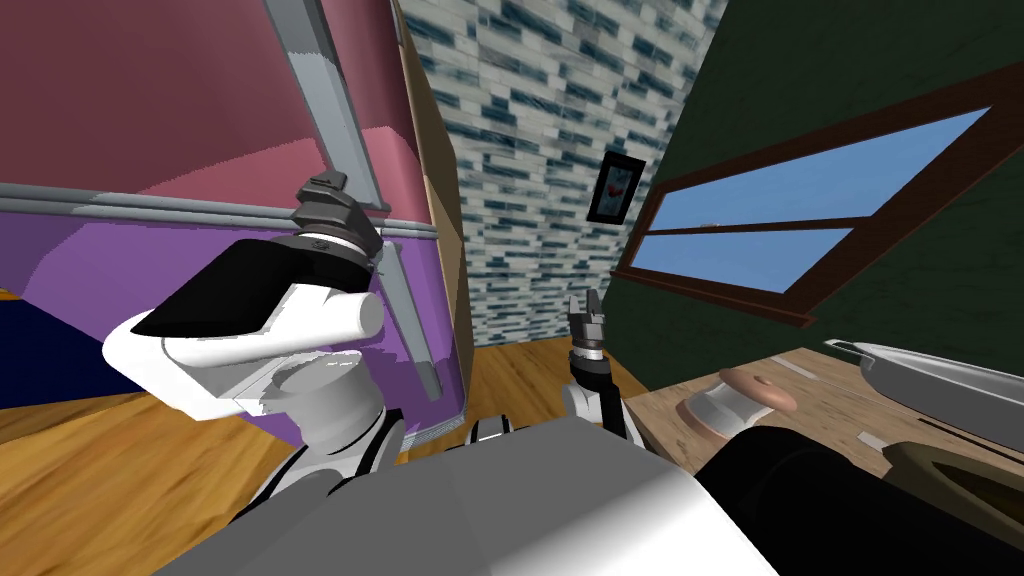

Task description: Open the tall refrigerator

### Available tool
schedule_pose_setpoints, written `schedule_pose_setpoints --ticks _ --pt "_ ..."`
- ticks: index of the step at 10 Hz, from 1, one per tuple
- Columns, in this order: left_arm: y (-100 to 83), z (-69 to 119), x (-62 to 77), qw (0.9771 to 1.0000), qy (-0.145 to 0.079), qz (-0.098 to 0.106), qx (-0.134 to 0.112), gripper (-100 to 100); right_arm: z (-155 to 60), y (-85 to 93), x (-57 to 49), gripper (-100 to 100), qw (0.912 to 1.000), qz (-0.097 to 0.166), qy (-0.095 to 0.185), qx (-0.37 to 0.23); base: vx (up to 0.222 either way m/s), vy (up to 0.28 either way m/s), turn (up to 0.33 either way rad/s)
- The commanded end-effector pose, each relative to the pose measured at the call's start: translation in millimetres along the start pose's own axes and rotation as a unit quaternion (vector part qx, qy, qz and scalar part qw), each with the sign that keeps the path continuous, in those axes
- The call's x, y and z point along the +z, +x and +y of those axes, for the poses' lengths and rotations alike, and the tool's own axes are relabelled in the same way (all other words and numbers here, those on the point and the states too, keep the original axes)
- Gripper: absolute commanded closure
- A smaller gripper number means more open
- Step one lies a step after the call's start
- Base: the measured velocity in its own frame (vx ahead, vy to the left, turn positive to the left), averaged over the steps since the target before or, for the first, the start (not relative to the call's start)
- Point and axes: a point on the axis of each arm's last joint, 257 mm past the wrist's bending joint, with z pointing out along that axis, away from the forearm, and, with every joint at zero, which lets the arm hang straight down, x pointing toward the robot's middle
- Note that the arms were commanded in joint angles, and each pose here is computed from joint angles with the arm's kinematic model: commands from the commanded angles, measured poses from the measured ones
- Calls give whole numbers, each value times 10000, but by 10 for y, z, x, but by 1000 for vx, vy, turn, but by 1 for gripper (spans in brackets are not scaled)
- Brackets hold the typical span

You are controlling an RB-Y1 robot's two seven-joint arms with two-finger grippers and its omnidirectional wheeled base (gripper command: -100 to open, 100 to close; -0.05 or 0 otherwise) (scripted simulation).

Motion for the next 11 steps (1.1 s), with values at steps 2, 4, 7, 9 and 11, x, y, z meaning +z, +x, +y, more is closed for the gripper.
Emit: schedule_pose_setpoints --ticks 2,4,7,9,11 --pt "-81 -296 -156 9982 211 -132 -552 -100 0 0 0 0 10000 0 0 0 16 6 -31" --pt "-95 -341 -181 9979 234 -145 -584 -100 0 0 0 0 10000 0 0 0 21 -1 -3" --pt "128 -603 40 9951 702 140 -683 -100 0 0 0 0 10000 0 0 1 -68 -42 162" --pt "206 -368 163 9970 427 180 -616 -100 0 0 0 0 10000 0 0 0 -5 -7 -7" --pt "354 -465 303 9948 614 392 -705 -100 0 0 0 0 10000 0 0 0 -24 -17 156"
